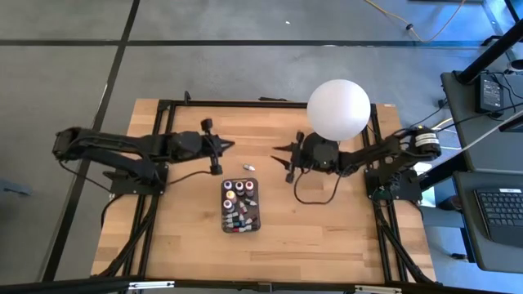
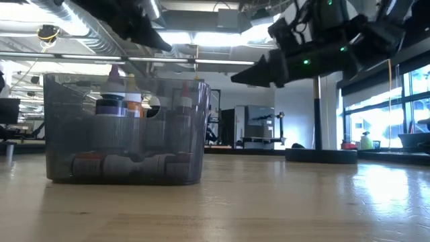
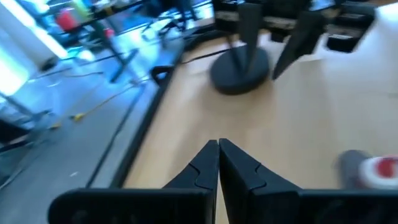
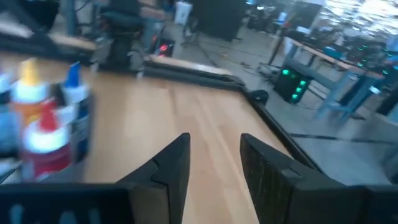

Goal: Pick & Place food coloring
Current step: Put the small green food coloring bottle into the black bin

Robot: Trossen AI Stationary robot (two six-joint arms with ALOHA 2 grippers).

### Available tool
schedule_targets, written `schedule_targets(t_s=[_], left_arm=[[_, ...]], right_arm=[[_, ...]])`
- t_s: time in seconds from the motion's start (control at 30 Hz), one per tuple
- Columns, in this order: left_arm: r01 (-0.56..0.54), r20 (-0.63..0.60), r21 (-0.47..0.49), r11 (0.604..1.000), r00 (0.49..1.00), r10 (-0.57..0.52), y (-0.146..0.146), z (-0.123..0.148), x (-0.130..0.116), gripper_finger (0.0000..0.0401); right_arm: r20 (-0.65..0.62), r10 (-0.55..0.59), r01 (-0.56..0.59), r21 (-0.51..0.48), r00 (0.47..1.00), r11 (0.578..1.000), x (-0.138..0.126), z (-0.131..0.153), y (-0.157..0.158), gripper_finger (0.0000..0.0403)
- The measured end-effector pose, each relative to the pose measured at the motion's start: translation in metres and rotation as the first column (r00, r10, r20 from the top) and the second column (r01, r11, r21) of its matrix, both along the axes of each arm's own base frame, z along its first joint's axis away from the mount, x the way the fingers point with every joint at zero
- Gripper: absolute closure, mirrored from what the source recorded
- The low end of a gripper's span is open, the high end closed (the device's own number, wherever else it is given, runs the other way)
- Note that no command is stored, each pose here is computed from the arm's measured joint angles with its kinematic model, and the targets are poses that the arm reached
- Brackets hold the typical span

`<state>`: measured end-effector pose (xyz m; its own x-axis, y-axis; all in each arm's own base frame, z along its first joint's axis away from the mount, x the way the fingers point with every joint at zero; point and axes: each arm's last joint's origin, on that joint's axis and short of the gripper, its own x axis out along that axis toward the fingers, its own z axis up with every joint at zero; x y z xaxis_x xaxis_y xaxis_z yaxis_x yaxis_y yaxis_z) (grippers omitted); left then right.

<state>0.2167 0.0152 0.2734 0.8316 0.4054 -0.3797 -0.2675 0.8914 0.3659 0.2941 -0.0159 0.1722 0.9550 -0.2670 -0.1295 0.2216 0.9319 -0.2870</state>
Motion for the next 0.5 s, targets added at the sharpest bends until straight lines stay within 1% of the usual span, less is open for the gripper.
schedule_targets(t_s=[0.13, 0.27, 0.33, 0.4, 0.47, 0.5], left_arm=[[-0.091, 0.004, 0.040, 0.995, 0.996, 0.091, 0.013, 0.001, -0.005, 0.0393], [-0.190, 0.009, 0.065, 0.980, 0.982, 0.190, 0.021, 0.001, -0.008, 0.0389], [-0.205, 0.009, 0.066, 0.977, 0.979, 0.205, 0.023, 0.001, -0.008, 0.0386], [-0.195, 0.020, 0.057, 0.979, 0.981, 0.194, 0.023, 0.002, -0.008, 0.0380], [-0.179, 0.055, 0.030, 0.983, 0.983, 0.177, 0.022, 0.004, -0.006, 0.0370], [-0.170, 0.083, 0.002, 0.985, 0.982, 0.170, 0.022, 0.006, -0.006, 0.0362]], right_arm=[[0.034, -0.053, 0.051, 0.051, 0.998, 0.997, 0.006, -0.002, -0.015, 0.0260], [0.048, -0.081, 0.076, 0.114, 0.996, 0.991, 0.012, -0.002, -0.022, 0.0260], [0.049, -0.091, 0.081, 0.171, 0.995, 0.982, 0.013, -0.005, -0.022, 0.0260], [0.052, -0.080, 0.065, 0.247, 0.995, 0.967, 0.014, -0.007, -0.022, 0.0260], [0.036, -0.068, 0.053, 0.319, 0.997, 0.946, 0.014, -0.010, -0.021, 0.0259], [0.021, -0.065, 0.054, 0.346, 0.998, 0.937, 0.013, -0.012, -0.021, 0.0259]])
